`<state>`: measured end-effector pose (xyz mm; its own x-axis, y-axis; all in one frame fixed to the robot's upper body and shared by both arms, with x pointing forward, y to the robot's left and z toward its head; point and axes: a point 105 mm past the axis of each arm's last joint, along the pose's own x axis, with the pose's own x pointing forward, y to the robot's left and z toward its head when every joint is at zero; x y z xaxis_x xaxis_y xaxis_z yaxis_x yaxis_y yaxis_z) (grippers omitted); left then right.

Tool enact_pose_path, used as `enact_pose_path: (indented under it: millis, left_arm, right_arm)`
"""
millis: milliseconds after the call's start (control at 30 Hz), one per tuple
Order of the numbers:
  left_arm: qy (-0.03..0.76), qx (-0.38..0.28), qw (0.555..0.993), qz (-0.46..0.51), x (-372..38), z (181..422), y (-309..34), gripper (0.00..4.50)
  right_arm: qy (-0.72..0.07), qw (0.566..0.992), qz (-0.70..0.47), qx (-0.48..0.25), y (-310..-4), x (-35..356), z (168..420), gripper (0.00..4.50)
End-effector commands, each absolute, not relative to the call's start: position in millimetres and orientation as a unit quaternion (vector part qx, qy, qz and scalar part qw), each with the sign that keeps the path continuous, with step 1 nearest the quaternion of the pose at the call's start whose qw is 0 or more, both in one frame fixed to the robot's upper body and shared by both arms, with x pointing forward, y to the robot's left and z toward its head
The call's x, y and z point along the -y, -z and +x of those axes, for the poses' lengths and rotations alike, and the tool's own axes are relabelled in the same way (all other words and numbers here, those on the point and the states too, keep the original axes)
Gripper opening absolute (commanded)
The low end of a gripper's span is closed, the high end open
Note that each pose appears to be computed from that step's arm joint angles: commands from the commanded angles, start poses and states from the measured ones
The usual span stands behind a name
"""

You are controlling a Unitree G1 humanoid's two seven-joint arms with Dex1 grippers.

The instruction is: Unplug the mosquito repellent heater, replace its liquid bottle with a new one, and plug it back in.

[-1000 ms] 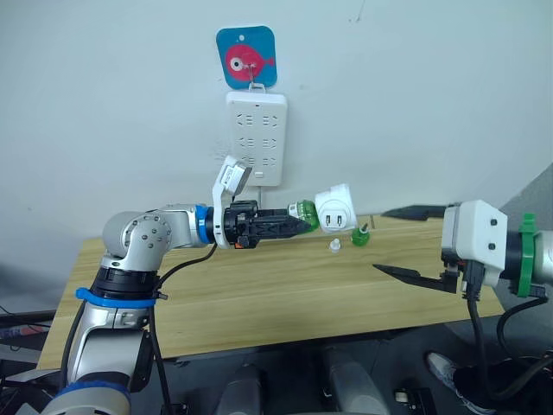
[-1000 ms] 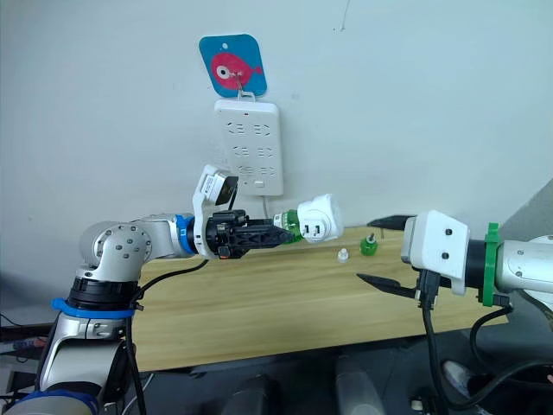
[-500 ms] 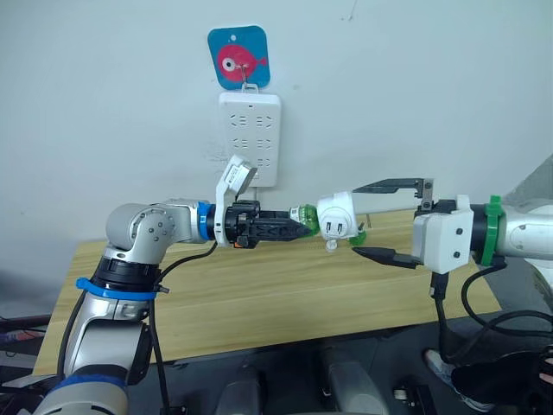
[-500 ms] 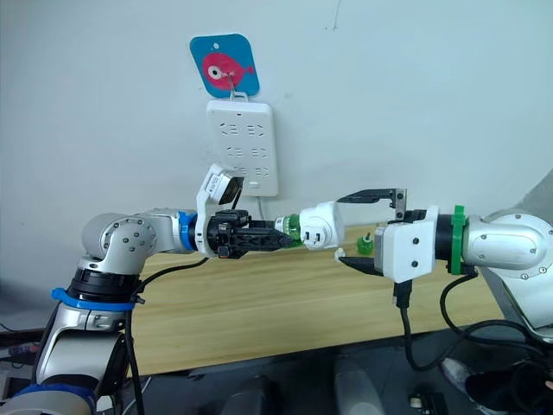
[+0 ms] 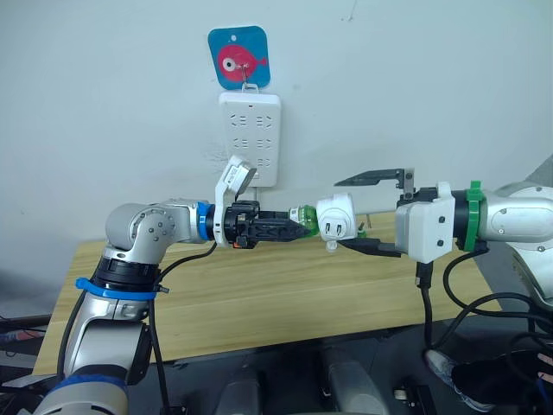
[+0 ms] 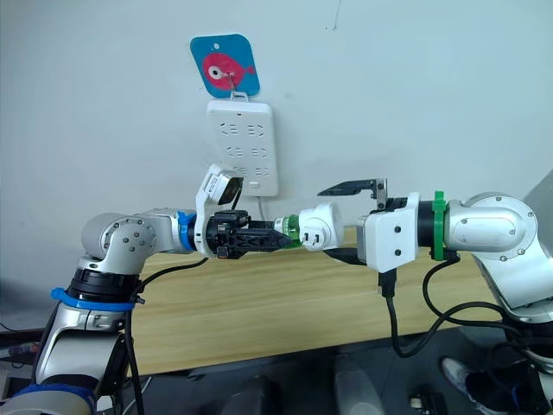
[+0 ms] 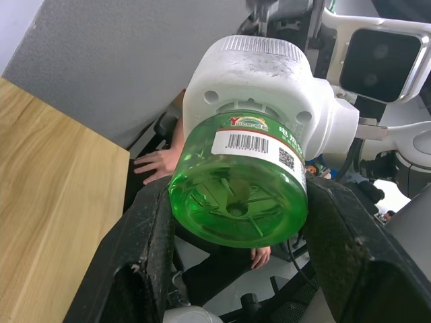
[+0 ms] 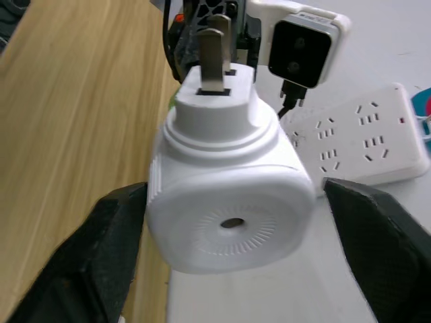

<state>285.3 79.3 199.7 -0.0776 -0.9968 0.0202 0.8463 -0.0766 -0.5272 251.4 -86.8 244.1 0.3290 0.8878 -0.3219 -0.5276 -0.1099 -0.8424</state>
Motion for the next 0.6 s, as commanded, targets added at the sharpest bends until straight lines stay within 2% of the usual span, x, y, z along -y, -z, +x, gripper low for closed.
enact_pose_path:
  millis: [33,600]
  left_arm:
    - [0.726,-0.178,0.637,-0.187,-77.7,280.7,-212.4,2.4]
    - [0.723,-0.176,0.633,-0.214,-78.4,283.5,-218.4,2.4]
  right_arm:
    - [-0.55,0.634,-0.505,0.202,-253.5,82.5,245.9,2.96]
    - [-0.556,0.652,-0.474,0.202,-252.2,78.3,237.5,2.95]
